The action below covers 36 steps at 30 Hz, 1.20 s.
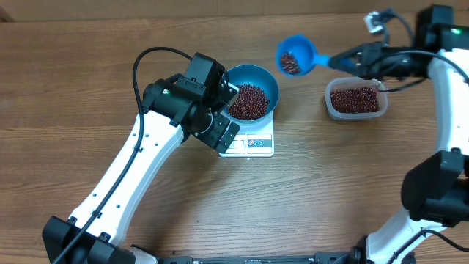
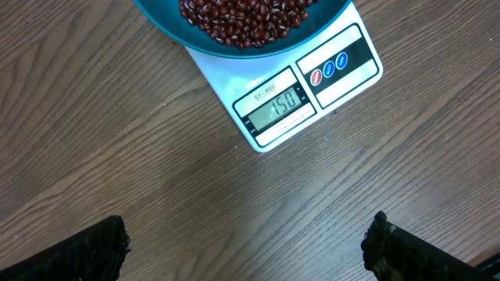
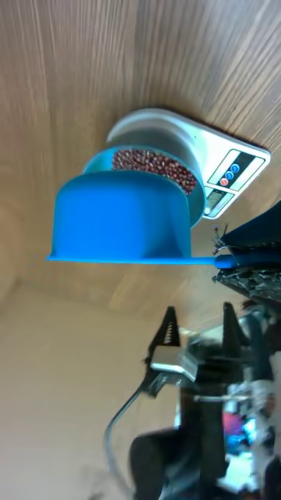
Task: Scoop item into bowl and weigh 150g on scale
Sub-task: 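Move the scoop back over the bean tub and dump leftovers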
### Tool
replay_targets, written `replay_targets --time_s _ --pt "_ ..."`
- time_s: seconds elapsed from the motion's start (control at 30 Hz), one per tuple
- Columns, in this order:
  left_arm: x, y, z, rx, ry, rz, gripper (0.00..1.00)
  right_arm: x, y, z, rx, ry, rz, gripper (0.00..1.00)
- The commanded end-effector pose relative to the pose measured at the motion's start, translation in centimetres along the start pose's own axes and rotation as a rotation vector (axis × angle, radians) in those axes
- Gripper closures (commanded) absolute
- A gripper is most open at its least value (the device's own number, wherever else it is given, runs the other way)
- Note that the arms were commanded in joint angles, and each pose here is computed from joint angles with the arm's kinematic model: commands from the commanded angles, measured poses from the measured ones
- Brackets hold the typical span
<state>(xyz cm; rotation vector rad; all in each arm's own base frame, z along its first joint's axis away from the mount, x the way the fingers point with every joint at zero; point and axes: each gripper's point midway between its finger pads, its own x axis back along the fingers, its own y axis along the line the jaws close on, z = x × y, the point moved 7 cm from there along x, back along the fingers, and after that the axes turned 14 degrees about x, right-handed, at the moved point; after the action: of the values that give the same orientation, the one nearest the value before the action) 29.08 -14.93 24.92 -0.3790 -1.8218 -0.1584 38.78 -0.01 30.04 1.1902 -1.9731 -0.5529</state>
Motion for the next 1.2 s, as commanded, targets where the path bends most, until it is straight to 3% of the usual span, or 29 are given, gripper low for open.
replay_targets --time_s 0.0,0.17,0.37,0.8,1.17 --pt "0.7 -0.3 -0.1 -0.001 -0.023 0.006 0.00 4.4 1.1 -0.7 -0.007 -0.120 0.007 0.96" --pt "0.7 -0.3 -0.1 -0.001 -0.023 0.006 0.01 9.8 -1.2 0.9 -0.092 -0.192 0.130 0.96" --pt "0.7 -0.3 -0.1 -0.001 -0.022 0.005 0.00 13.4 -3.4 3.3 -0.174 -0.151 0.323 0.96" --pt "0.7 -0.3 -0.1 -0.001 -0.022 0.005 0.01 13.5 -6.4 3.8 -0.266 -0.001 0.630 0.96" --pt "0.7 -0.3 -0.1 -0.001 -0.022 0.005 0.01 9.0 -6.5 3.1 -0.238 0.192 0.808 0.96"
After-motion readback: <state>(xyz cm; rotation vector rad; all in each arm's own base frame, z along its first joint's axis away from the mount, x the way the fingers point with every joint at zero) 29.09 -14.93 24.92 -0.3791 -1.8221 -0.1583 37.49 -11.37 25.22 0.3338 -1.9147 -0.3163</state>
